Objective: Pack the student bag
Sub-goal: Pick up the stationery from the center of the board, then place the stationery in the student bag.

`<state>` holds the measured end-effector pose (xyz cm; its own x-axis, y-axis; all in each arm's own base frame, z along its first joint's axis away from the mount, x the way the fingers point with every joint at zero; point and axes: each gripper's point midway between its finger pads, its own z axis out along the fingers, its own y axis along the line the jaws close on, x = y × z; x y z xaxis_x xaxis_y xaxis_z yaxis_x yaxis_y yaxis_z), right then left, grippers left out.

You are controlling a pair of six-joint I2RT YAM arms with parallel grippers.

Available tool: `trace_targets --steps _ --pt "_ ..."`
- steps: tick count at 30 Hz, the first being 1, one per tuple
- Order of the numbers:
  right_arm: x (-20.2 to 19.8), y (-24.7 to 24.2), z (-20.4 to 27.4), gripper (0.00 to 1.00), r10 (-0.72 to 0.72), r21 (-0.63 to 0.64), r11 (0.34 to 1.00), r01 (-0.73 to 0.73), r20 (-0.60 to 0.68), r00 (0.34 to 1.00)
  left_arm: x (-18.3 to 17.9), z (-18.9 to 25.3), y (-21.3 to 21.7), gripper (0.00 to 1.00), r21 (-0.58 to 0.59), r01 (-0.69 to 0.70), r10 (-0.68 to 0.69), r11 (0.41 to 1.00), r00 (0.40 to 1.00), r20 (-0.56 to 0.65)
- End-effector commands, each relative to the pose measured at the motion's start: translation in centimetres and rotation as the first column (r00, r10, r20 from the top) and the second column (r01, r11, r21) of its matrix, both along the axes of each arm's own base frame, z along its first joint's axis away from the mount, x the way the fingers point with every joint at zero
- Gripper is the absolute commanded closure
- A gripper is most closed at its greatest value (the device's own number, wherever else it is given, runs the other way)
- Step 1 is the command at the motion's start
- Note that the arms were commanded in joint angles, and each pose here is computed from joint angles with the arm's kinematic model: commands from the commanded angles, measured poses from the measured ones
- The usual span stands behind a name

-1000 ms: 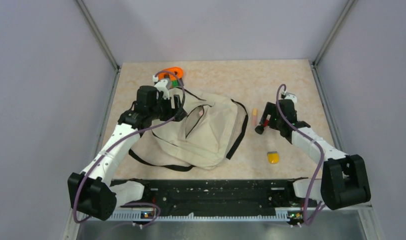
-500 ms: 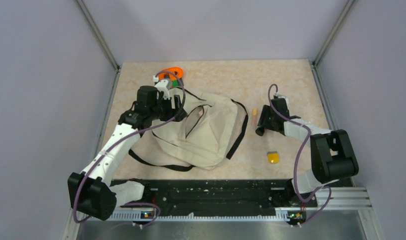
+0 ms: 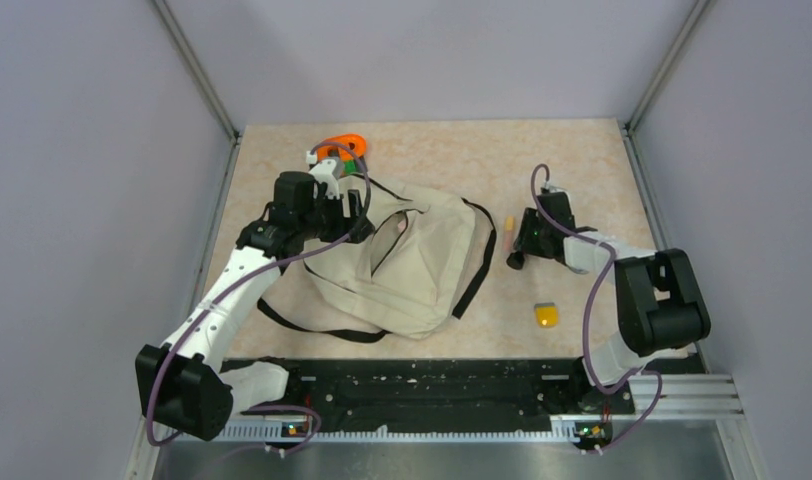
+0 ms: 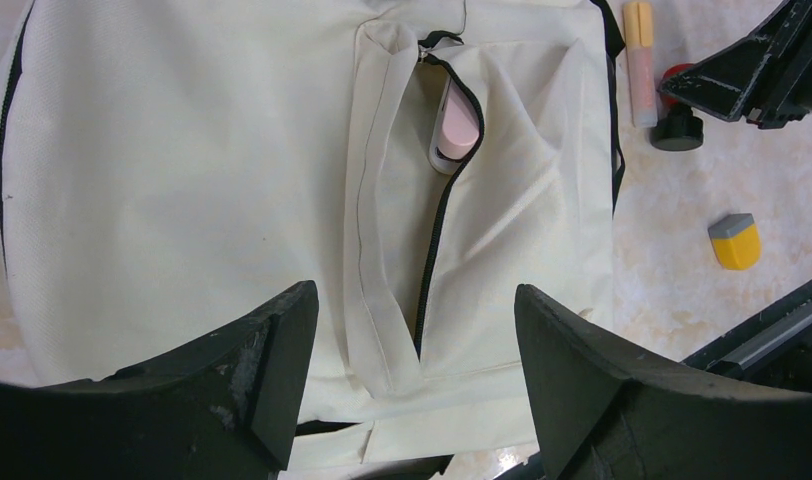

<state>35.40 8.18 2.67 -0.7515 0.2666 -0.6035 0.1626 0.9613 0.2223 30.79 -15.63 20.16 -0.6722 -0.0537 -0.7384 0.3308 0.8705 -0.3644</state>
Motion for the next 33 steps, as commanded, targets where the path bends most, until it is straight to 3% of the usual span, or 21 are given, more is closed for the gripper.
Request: trace_targets --steps 1,10,16,20,26,33 --pt "1.3 0.7 1.0 0.62 0.020 -0.008 1.000 -0.020 0.036 0.999 0.5 0.7 -0.6 0.23 -0.024 0.015 -0.014 1.000 0.999 0.034" --pt "2.1 1.2 7.5 0.73 0.050 0.013 0.998 -0.055 0.242 0.969 0.5 1.0 -0.6 0.23 -0.028 0.016 -0.015 0.999 0.999 0.041" --pt "0.9 2.6 12.5 0.74 0.120 0.030 0.989 -0.142 0.378 0.918 0.4 1.2 -0.6 0.23 -0.034 0.019 -0.017 0.999 0.999 0.047" --pt "0.6 6.1 17.5 0.74 0.182 0.049 0.969 -0.240 0.513 0.839 0.3 1.2 -0.8 0.23 -0.043 0.027 -0.025 0.999 0.999 0.044" --pt "-0.8 15.2 23.5 0.75 0.314 0.037 0.893 -0.448 0.661 0.682 0.2 1.3 -0.9 0.23 -0.048 0.030 -0.028 0.998 0.999 0.045" --pt "-1.1 25.8 23.9 0.75 0.461 -0.057 0.794 -0.606 0.706 0.538 0.2 2.5 -0.4 0.23 -0.047 0.010 -0.005 0.999 0.996 0.093"
